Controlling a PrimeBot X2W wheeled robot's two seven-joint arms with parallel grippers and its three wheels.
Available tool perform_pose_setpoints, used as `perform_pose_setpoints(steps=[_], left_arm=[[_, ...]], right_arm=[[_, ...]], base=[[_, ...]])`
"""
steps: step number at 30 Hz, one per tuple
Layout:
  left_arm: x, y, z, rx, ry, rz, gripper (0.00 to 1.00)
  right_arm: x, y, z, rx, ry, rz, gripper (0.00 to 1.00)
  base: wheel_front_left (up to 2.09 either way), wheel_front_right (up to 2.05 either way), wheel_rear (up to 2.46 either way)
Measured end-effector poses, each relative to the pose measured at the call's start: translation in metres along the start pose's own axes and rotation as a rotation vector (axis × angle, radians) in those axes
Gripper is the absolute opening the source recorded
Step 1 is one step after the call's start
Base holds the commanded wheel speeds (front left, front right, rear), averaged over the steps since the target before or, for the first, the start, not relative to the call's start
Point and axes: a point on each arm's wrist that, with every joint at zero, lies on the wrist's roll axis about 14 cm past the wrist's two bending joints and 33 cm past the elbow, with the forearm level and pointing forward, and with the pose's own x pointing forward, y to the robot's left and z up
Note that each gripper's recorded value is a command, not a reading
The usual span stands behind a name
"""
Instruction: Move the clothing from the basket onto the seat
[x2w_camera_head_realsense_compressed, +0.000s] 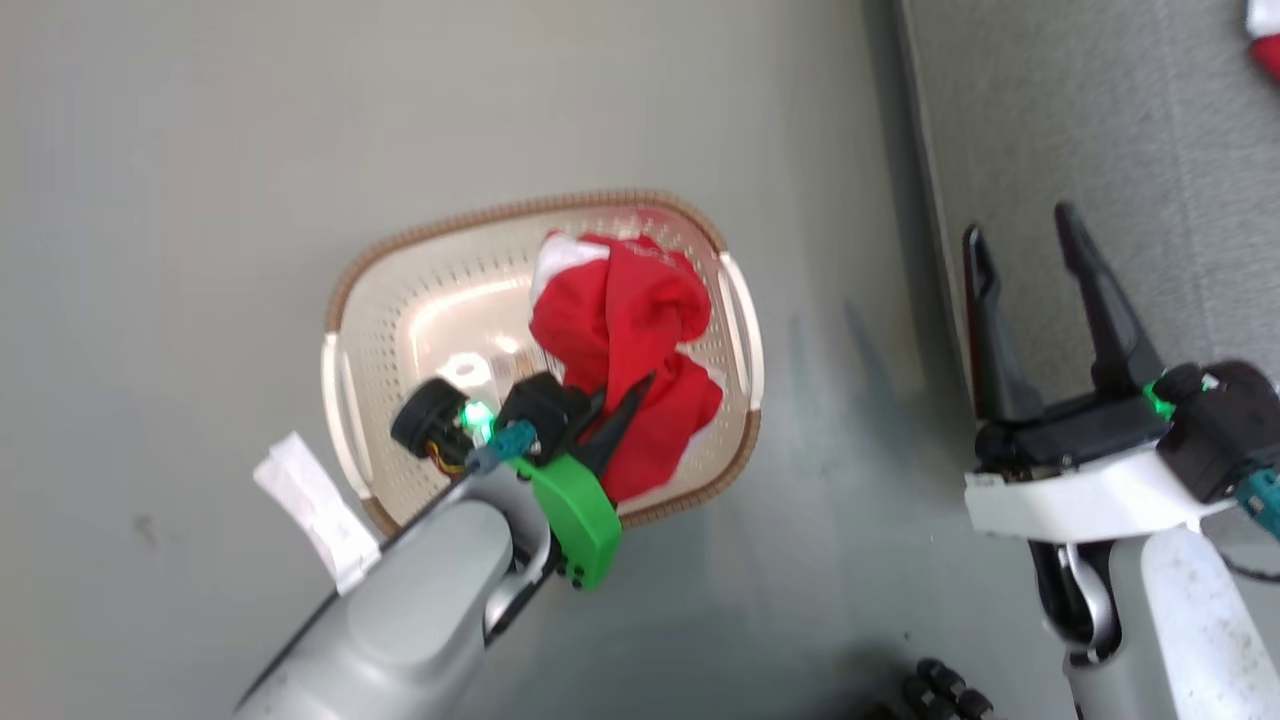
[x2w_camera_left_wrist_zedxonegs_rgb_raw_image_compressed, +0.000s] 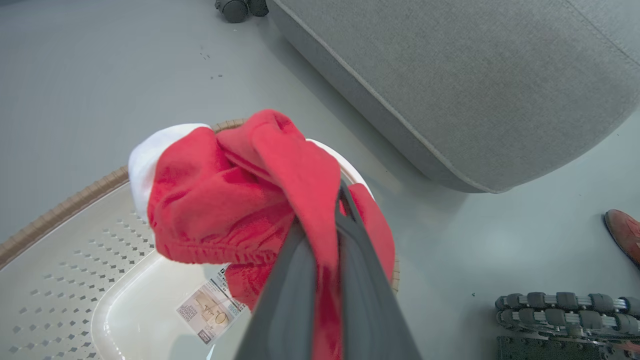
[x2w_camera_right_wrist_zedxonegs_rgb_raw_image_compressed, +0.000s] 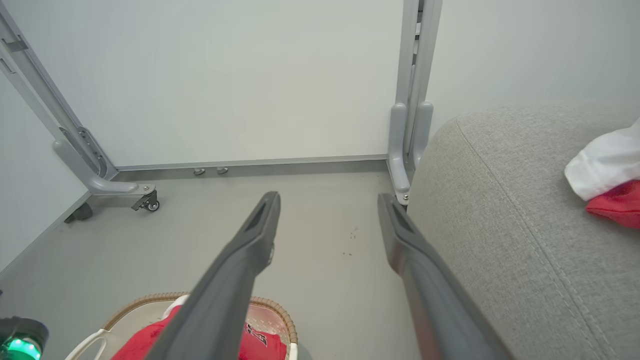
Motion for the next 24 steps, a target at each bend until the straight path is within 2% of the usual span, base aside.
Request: perform_pose_setpoints(steps=[12,24], left_arm=[[-0.066,-0.046,0.081,0.117,-0.249,0.099,0.0],[-0.126,-0.095,0.158,0.295,-0.506,0.158,0.0]], right_arm=[[-0.067,0.016,0.048,0.029,-0.054,0.009,1.0],[-0.121,0.038,0.086,0.038,-0.156,0.061,1.0]], base=[[0.0,0.0,0.0],[0.0,0.0,0.0]])
